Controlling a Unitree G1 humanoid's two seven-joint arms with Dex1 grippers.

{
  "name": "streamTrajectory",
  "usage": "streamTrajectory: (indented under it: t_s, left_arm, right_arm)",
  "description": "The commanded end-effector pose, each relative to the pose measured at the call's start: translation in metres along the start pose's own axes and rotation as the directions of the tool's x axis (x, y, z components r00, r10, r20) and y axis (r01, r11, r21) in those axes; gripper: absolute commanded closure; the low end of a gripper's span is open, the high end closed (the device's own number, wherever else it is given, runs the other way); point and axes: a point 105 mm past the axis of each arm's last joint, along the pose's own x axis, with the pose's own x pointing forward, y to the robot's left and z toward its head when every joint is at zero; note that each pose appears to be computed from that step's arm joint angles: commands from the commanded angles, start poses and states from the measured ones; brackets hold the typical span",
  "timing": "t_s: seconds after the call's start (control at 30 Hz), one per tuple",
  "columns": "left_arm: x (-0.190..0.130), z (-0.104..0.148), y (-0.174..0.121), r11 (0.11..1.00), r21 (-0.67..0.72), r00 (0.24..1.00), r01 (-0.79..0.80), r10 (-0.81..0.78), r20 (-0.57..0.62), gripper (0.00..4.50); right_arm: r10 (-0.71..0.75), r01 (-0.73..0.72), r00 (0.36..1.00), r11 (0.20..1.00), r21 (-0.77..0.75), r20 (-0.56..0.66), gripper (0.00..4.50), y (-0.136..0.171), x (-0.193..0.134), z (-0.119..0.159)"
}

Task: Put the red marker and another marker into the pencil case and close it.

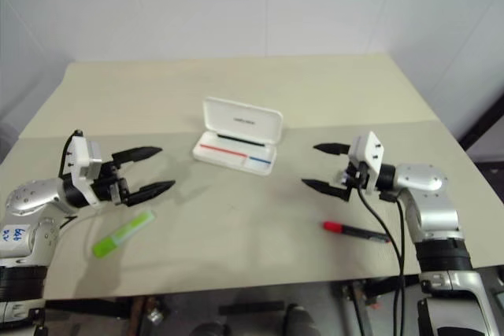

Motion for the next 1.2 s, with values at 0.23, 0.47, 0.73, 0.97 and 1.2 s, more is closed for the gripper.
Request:
streamTrajectory:
  t_s: [0.23, 0.47, 0.73, 0.97, 1.2]
  left_arm:
    - [0.009, 0.01, 0.02, 0.997, 0.069, 0.999, 0.025, -0.027, 0.026, 0.03]
    - [0.005, 0.009, 0.026, 0.996, 0.09, 1.0, 0.017, -0.017, 0.006, 0.03]
    - [0.001, 0.005, 0.019, 0.995, 0.096, 1.0, -0.005, 0.005, 0.002, 0.03]
    - [0.004, 0.005, 0.009, 0.997, 0.082, 1.0, -0.006, 0.004, 0.019, 0.0]
    - [0.001, 0.004, 0.013, 0.995, 0.09, 0.999, -0.049, 0.048, 0.014, 0.0]
  right_arm:
    - [0.019, -0.02, 1.0, 0.999, -0.043, -0.025, 0.0, -0.002, -0.004, 0.017]
    - [0.193, -0.201, 0.969, 0.979, -0.037, -0.151, 0.0, 0.007, 0.043, 0.022]
    - [0.296, -0.308, 0.931, 0.951, -0.029, -0.213, 0.0, 0.014, 0.093, 0.009]
    - [0.34, -0.36, 0.899, 0.933, -0.025, -0.277, 1.62, 0.009, 0.121, -0.002]
    - [0.328, -0.363, 0.88, 0.931, -0.041, -0.343, 1.62, 0.003, 0.143, -0.002]
